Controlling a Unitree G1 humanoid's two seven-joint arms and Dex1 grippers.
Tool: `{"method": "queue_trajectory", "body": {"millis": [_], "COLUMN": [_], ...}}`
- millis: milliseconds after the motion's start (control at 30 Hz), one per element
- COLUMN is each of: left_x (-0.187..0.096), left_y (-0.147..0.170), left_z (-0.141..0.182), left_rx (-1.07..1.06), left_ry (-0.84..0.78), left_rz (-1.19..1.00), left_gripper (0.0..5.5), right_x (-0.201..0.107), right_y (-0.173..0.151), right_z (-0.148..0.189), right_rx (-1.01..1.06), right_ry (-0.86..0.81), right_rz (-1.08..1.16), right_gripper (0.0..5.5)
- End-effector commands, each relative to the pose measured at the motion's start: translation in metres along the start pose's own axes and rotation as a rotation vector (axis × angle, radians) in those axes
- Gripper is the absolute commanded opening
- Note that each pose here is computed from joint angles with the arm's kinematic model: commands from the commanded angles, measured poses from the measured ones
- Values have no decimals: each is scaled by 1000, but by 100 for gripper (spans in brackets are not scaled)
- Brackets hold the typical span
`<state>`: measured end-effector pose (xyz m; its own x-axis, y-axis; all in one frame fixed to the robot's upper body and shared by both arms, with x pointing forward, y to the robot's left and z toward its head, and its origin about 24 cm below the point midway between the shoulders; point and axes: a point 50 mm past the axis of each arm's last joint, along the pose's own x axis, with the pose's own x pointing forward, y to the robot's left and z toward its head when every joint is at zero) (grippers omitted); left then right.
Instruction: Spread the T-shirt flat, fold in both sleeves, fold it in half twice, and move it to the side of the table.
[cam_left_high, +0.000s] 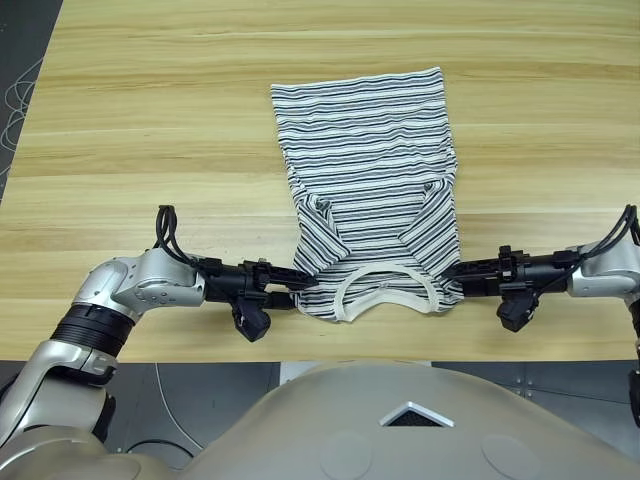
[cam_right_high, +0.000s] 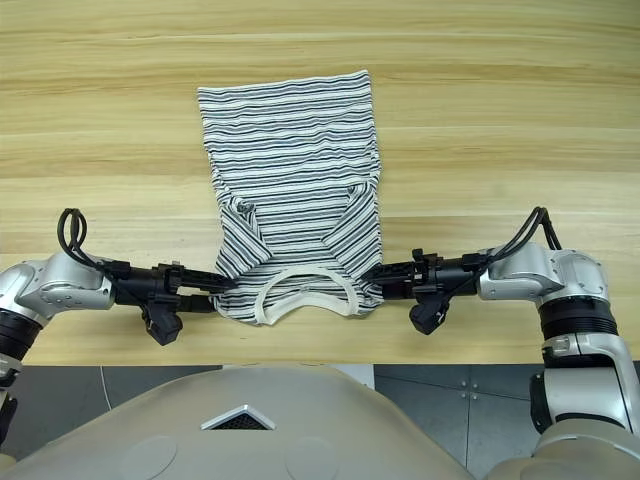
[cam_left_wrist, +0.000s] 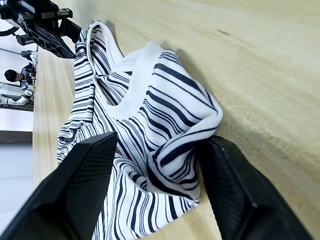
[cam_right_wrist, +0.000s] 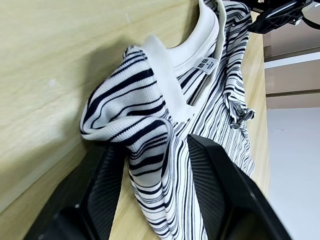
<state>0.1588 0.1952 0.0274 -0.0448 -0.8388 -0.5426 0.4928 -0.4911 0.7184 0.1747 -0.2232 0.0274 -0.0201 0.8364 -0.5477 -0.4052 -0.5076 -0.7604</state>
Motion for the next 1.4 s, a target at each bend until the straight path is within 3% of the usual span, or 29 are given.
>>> {"method": "queue_trajectory", "body": {"millis": [33, 200, 233, 600, 833, 1167, 1400], "left_x": [3, 4, 4, 4, 4, 0, -11], "left_y": [-4, 1, 1, 3, 3, 3, 44], "left_z": [-4, -3, -3, -5, -6, -11, -26], "left_rx": [-18, 2, 7, 6, -7, -17, -121], "left_ry": [25, 27, 31, 42, 45, 79, 153], "left_rz": [-70, -57, -58, -69, -64, -90, 70], "left_gripper": [293, 293, 295, 114, 14, 14, 14], "right_x": [8, 11, 11, 10, 13, 14, 3], "right_y": [11, 12, 13, 12, 12, 7, -43], "right_z": [2, 0, -1, -3, -2, -4, -20], "right_rx": [14, -7, -6, -15, -22, -2, 128], "right_ry": [-12, 21, 24, 27, 19, 15, 37], "right_rz": [100, 130, 137, 136, 129, 80, -154], "right_gripper": [224, 224, 204, 10, 10, 10, 10]}}
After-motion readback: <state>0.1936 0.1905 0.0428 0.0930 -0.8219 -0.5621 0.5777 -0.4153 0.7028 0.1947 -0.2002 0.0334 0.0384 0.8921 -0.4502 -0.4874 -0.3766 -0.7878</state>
